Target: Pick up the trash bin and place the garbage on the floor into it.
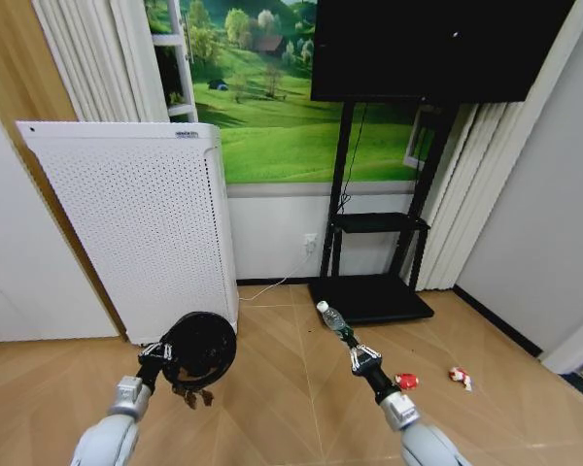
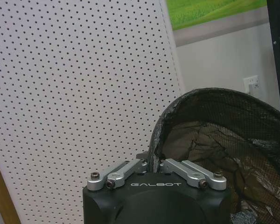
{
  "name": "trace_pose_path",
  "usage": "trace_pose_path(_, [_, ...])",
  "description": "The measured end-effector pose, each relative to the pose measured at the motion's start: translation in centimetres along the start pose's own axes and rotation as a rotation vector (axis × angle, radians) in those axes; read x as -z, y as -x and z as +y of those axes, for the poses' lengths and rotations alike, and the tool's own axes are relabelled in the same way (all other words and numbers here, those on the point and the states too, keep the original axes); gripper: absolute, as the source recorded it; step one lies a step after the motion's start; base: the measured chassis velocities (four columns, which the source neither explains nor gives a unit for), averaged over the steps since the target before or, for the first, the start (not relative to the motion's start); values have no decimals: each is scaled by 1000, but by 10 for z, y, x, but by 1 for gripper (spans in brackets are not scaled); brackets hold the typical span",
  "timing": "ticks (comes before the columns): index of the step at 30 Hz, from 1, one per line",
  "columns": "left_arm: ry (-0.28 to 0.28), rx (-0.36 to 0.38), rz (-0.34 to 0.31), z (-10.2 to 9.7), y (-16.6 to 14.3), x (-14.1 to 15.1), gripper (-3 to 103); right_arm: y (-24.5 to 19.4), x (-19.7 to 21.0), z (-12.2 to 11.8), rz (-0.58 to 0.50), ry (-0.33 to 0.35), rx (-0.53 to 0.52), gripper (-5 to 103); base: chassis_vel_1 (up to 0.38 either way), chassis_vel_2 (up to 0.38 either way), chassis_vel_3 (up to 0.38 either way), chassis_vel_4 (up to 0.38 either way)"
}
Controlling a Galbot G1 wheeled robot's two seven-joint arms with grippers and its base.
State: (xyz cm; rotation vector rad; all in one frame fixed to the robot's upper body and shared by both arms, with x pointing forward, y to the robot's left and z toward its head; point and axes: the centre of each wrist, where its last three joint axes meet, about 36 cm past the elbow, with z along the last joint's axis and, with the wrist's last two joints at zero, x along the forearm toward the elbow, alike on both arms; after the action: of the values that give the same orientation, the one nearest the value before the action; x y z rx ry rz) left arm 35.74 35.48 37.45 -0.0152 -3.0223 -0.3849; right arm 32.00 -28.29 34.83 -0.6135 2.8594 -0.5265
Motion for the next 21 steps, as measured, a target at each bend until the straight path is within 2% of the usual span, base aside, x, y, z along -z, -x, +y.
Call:
trace_pose_path(4, [-12,-23,-11,-13,19,2,4,0,-4,9,-48,5,59,1,0,0,0,0])
trace_pose_path(6, [-18,-53,-20,-26,36,2,4,2,-7,19,-88,17,99,1,0,0,0,0])
trace_pose_path(9, [-24,-71,-26,-34,46,3,4,4,-8,27,-110,32,117,1,0,0,0,0])
trace_pose_path(11, [-36,-103,-27,-51,60,2,4,9,-9,38,-135,52,134,1,0,0,0,0])
trace_pose_path(15, [-48,-127,-25,-65,66,1,4,13,-11,45,-142,63,143,1,0,0,0,0])
trace_pose_path(17, [-62,-152,-16,-82,69,-2,4,20,-12,52,-150,73,147,1,0,0,0,0])
trace_pose_path(18, [-62,-152,-16,-82,69,-2,4,20,-12,52,-150,73,147,1,0,0,0,0])
trace_pose_path(21, [-71,-178,-3,-101,74,-9,4,27,-10,60,-166,88,153,1,0,0,0,0])
